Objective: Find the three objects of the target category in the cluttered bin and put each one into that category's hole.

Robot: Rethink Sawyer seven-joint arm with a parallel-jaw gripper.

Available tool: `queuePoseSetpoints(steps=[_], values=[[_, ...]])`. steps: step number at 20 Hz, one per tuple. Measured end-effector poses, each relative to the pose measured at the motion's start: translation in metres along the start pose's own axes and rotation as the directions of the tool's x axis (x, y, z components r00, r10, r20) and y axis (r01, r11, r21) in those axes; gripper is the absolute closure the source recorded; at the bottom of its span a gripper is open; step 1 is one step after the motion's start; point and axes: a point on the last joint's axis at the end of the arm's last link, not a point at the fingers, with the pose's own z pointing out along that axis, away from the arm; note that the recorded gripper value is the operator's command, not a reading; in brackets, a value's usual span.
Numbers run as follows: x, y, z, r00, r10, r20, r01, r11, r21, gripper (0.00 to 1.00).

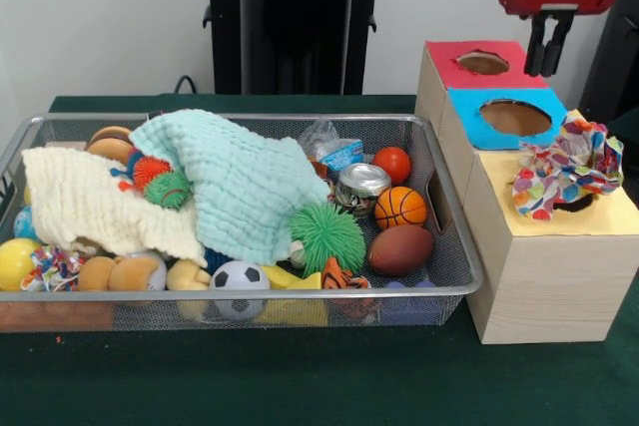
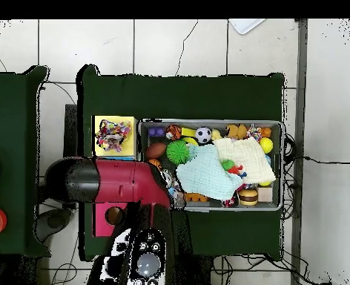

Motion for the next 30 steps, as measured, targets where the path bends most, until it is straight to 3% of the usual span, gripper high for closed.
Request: queuePoseSetpoints(steps=[9,16,20,23,26,30], values=[[-0.033,0.003,-0.030,0.9961,-0.002,0.088,0.003,1.0000,-0.008,1.00],[-0.057,0.004,-0.038,0.9882,-0.008,0.153,0.009,1.0000,-0.005,1.00],[-0.070,-0.001,-0.018,0.9738,-0.022,0.226,0.016,0.9995,0.026,1.00],[-0.072,-0.005,0.000,0.9668,-0.033,0.253,0.021,0.9986,0.049,1.00],[-0.070,-0.009,0.019,0.9660,-0.038,0.256,0.022,0.9976,0.065,1.00],[-0.063,-0.011,0.051,0.9740,-0.038,0.223,0.022,0.9971,0.073,1.00]])
